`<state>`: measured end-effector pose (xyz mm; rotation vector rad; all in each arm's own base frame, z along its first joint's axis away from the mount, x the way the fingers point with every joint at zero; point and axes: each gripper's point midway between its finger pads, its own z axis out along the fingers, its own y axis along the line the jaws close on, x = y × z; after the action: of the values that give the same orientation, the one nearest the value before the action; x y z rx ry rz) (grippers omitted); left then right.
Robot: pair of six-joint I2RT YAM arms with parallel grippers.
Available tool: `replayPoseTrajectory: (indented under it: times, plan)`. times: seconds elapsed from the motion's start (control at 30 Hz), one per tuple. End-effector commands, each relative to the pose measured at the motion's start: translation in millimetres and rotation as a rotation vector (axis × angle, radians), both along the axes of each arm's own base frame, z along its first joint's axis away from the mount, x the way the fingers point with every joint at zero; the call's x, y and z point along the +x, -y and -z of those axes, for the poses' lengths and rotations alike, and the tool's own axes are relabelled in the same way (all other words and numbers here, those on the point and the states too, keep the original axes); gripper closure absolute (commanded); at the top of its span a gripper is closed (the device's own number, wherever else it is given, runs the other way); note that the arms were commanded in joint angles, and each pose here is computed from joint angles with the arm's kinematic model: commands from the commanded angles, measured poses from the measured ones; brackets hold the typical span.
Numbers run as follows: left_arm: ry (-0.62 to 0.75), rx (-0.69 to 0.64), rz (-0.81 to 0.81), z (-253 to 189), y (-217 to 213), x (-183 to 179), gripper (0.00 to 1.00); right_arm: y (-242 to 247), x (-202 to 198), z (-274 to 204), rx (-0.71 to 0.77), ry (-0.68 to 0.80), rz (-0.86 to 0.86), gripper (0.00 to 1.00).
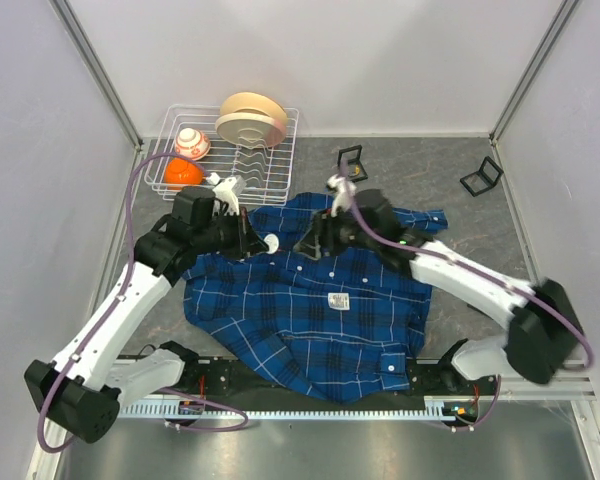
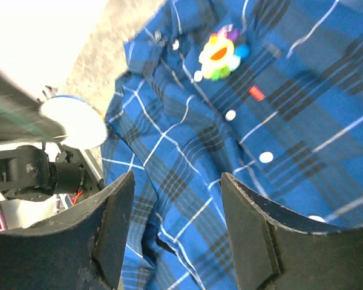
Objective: Remove the brooch from the garment
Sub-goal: Remove the brooch from the flattened clothing, then close the brooch securely.
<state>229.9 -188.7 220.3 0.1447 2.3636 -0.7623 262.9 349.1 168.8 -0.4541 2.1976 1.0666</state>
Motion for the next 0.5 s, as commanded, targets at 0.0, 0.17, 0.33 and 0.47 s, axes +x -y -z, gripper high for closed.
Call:
replayPoseTrajectory:
  times: [0.0, 0.17, 0.33, 0.47]
  plan:
    - [0.196, -0.243, 0.457, -38.9, 42.3, -16.4, 0.98, 60.2, -24.6, -9.8, -0.073, 0.097, -0.109, 0.32]
    - [0.228, -0.436, 0.748, -57.5, 59.1, -56.1, 0.98, 58.8, -64.9, -47.1, 0.061, 0.220, -0.309, 0.30]
    - [0.248, -0.499, 0.825, -63.7, 61.8, -66.2, 0.98, 50.1, -78.3, -76.7, 0.181, 0.277, -0.388, 0.35]
    - [0.214, -0.506, 0.826, -56.7, 62.5, -67.0, 0.98, 44.3, -88.3, -93.2, 0.277, 0.259, -0.420, 0.40]
